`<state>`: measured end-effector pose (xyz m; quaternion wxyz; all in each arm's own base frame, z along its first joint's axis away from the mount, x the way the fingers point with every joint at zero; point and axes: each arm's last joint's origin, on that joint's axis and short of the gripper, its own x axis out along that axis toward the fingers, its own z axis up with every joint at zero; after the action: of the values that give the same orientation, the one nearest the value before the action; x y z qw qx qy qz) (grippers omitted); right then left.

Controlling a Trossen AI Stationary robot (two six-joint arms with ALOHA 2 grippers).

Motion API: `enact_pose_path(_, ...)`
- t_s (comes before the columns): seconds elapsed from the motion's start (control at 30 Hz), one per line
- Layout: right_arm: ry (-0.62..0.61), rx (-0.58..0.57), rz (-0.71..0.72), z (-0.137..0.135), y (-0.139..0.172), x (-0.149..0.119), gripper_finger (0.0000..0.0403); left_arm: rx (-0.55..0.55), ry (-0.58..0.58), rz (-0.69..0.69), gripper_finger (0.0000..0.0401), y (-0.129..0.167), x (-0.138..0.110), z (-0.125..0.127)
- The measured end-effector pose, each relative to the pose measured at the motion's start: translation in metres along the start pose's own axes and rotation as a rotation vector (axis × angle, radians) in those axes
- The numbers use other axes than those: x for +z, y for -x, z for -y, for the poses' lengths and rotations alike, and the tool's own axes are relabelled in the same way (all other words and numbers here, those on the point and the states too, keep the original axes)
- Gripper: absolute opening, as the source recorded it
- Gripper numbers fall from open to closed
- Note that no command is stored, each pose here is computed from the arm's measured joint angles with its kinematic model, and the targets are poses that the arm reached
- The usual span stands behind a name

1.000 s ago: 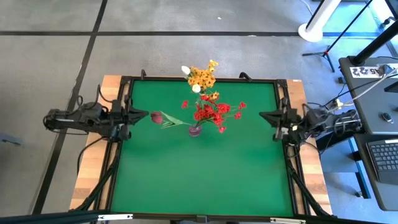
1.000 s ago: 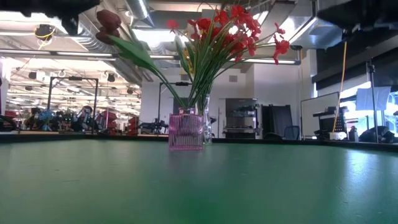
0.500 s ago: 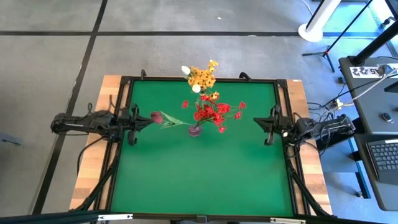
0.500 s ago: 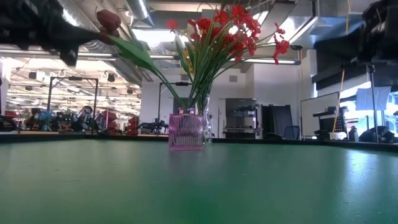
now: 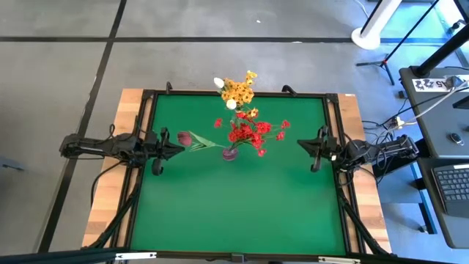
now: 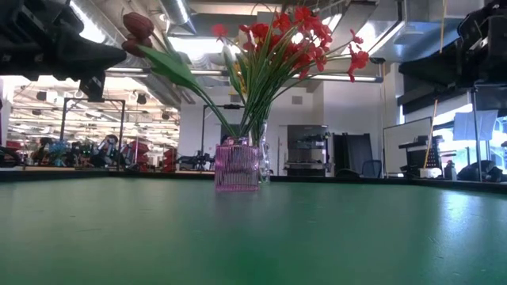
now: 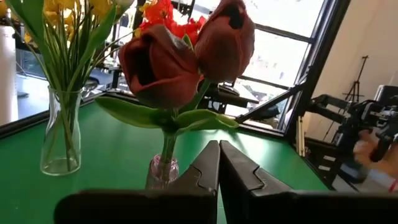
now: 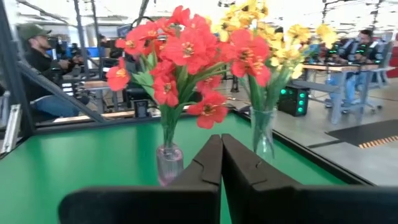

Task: Sort flowers into vase by color
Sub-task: Return to Home Position

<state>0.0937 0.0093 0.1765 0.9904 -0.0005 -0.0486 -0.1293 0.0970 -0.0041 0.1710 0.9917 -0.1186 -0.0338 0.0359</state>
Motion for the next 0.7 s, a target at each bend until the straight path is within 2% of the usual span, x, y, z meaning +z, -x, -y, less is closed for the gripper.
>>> enact_pose_path(0.7,0.001,-0.006,-0.009,0.0001,-0.0001,-0.0016,0.0014,0.004,-0.001,0.001,0.0,0.0,0.0002,-0.0001)
